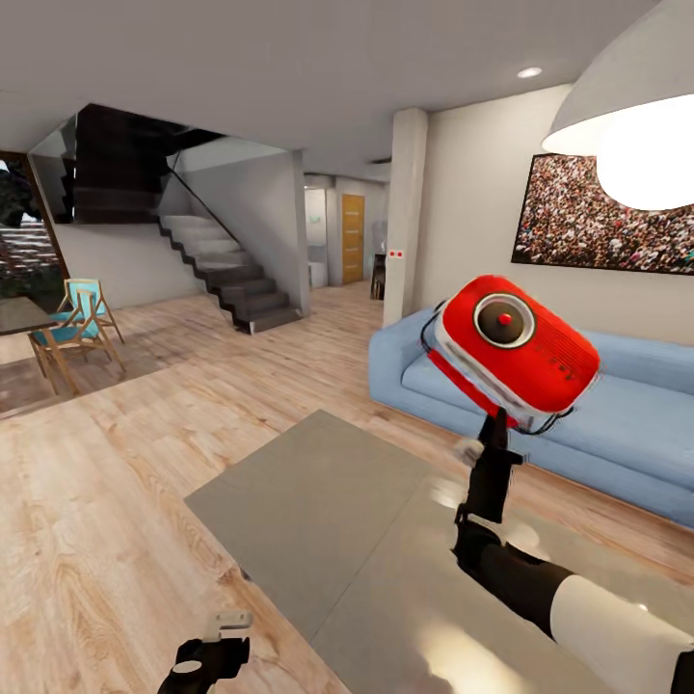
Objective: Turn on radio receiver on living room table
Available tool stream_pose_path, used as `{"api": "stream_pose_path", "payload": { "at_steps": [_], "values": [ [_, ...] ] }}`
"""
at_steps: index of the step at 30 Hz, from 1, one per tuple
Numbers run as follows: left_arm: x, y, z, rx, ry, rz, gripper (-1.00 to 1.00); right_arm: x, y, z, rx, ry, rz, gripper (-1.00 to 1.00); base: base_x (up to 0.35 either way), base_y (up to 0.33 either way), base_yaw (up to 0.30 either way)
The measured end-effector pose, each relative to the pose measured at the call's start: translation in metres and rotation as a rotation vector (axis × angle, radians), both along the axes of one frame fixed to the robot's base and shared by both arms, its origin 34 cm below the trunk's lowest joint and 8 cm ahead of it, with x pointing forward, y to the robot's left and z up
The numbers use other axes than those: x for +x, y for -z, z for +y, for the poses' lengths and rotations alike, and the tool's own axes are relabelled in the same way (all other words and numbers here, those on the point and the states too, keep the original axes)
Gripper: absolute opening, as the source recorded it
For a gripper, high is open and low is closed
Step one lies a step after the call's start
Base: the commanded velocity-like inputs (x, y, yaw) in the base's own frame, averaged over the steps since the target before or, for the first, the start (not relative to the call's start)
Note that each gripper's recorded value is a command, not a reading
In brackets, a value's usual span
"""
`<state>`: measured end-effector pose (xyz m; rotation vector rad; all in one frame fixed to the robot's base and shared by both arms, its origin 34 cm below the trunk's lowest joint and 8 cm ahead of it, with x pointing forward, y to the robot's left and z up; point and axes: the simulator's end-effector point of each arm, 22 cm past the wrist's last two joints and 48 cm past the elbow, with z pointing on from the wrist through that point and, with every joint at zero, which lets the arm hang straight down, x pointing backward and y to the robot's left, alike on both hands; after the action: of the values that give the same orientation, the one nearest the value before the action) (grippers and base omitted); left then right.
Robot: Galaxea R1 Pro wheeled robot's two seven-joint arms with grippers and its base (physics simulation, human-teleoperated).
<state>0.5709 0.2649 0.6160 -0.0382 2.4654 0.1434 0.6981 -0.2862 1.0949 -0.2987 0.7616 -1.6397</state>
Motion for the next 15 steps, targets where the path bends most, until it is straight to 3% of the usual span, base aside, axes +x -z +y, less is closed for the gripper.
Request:
{"api": "stream_pose_path", "payload": {
  "at_steps": [9, 15],
  "values": [
    [0.001, -0.001, -0.012, 0.008, 0.036, -0.001, 1.00, -0.020, -0.014, 0.065, -0.329, -0.007, -0.074, -1.00, 0.000, 0.000, 0.000],
    [0.001, -0.001, -0.013, 0.011, 0.045, -0.001, 1.00, -0.029, -0.017, 0.079, -0.449, 0.041, -0.111, -1.00, 0.000, 0.000, 0.000]
  ]
}}
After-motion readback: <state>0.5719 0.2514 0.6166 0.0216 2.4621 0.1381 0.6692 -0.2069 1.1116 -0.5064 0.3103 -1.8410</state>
